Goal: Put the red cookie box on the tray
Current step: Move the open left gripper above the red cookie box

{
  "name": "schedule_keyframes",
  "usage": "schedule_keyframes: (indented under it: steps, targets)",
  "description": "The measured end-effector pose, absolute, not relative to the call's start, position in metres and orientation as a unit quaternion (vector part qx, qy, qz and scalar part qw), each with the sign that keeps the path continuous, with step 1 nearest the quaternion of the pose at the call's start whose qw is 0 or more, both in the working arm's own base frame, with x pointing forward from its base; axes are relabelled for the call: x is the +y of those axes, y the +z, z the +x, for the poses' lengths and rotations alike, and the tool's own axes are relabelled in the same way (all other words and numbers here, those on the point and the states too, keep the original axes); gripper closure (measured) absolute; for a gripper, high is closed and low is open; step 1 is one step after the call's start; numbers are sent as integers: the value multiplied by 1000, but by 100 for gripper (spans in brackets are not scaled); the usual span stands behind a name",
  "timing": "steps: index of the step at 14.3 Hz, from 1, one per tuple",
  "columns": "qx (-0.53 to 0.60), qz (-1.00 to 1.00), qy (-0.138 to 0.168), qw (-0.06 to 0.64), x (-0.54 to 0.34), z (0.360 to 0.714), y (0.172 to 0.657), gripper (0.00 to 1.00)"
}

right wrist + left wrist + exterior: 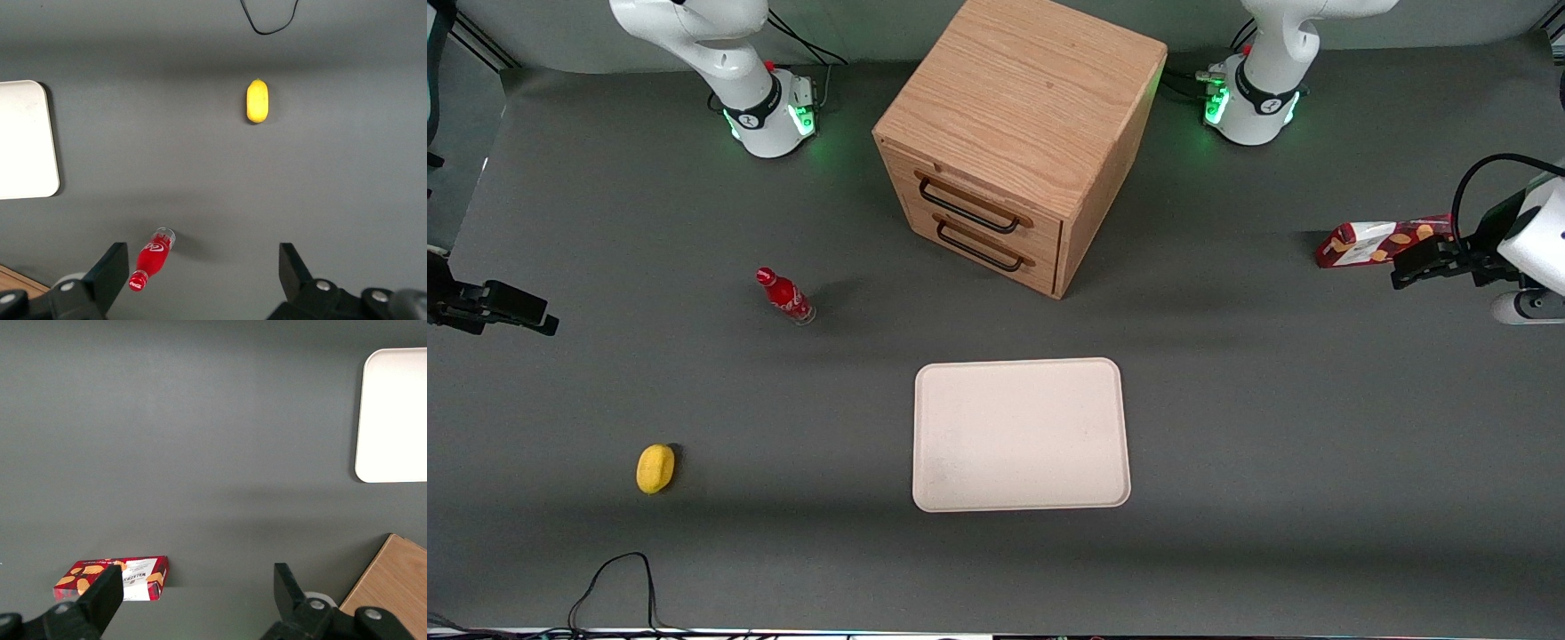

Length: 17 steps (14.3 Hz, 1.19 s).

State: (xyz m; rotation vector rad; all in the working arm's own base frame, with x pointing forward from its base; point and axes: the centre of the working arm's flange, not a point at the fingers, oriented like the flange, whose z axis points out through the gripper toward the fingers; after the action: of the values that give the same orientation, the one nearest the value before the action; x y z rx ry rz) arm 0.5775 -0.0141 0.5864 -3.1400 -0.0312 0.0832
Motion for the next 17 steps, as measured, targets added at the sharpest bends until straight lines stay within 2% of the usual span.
schedule_keyframes:
  steps: [5,12,15,17]
  targets:
    - [-10,-1000,27,0,-14,577,586,0]
    - [1,-999,47,1,14,568,588,0]
    - [8,-999,49,8,34,542,592,0]
    - [11,-999,48,8,57,514,591,0]
